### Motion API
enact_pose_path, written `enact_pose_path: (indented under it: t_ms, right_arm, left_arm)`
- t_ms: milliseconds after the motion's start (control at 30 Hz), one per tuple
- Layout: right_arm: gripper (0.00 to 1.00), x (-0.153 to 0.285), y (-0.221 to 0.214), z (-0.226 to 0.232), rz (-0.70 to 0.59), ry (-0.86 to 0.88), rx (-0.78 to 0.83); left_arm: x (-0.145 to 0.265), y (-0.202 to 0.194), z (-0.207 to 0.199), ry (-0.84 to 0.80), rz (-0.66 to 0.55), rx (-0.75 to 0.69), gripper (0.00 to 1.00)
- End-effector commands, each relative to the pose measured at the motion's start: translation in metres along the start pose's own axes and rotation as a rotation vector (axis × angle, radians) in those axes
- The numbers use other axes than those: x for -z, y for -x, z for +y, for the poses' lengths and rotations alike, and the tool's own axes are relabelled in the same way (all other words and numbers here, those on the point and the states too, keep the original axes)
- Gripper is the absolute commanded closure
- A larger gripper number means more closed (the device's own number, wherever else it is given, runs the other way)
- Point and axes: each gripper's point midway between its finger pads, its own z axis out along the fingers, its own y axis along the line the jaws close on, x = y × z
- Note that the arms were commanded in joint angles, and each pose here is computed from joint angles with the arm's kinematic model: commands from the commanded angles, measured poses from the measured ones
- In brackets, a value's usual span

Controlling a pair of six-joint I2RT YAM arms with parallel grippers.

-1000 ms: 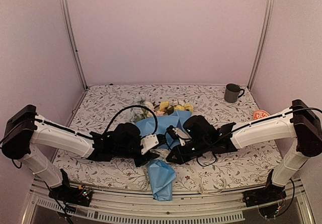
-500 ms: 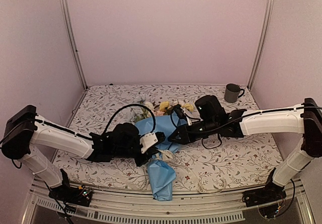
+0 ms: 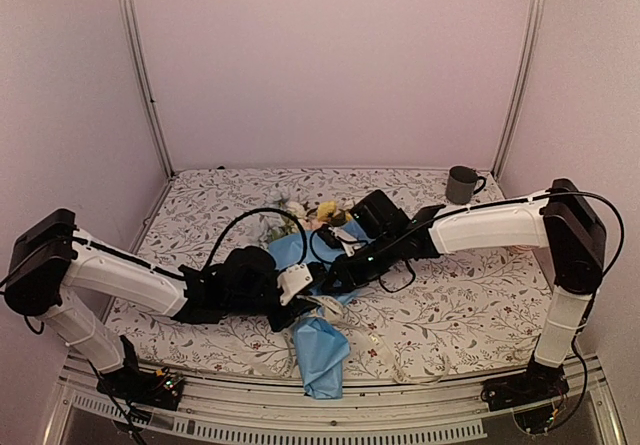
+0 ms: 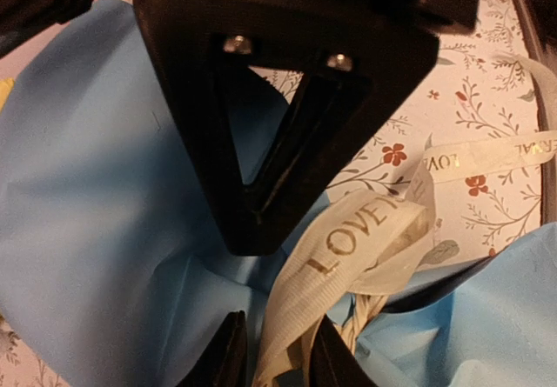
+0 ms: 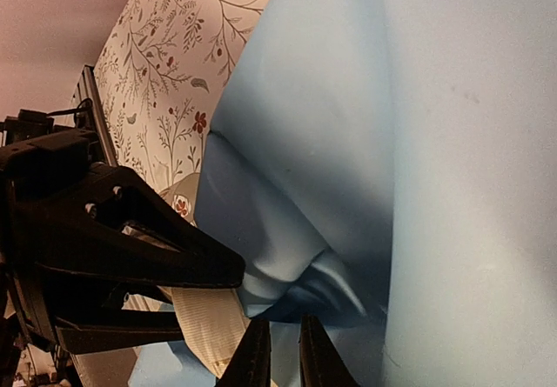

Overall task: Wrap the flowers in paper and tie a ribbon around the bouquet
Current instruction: Cross the half-tied ribbon over the folded bouquet.

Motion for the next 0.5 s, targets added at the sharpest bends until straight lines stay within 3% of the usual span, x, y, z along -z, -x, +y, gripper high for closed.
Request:
enact_pose_path:
  t_ms: [0,467]
  right_arm:
    - [0.86,-0.004,-0.006,0.004,0.063,0.022,0.035]
    - [0.84,-0.009,-0.018,0.036,0.133,0.250,0.080]
  left_arm:
    - [-0.007,-0.005,0.009,0.049,0.013,0.021,0.73]
    - [-0.013,-0.009,0.019,0.107,0.029,0.041,0.62]
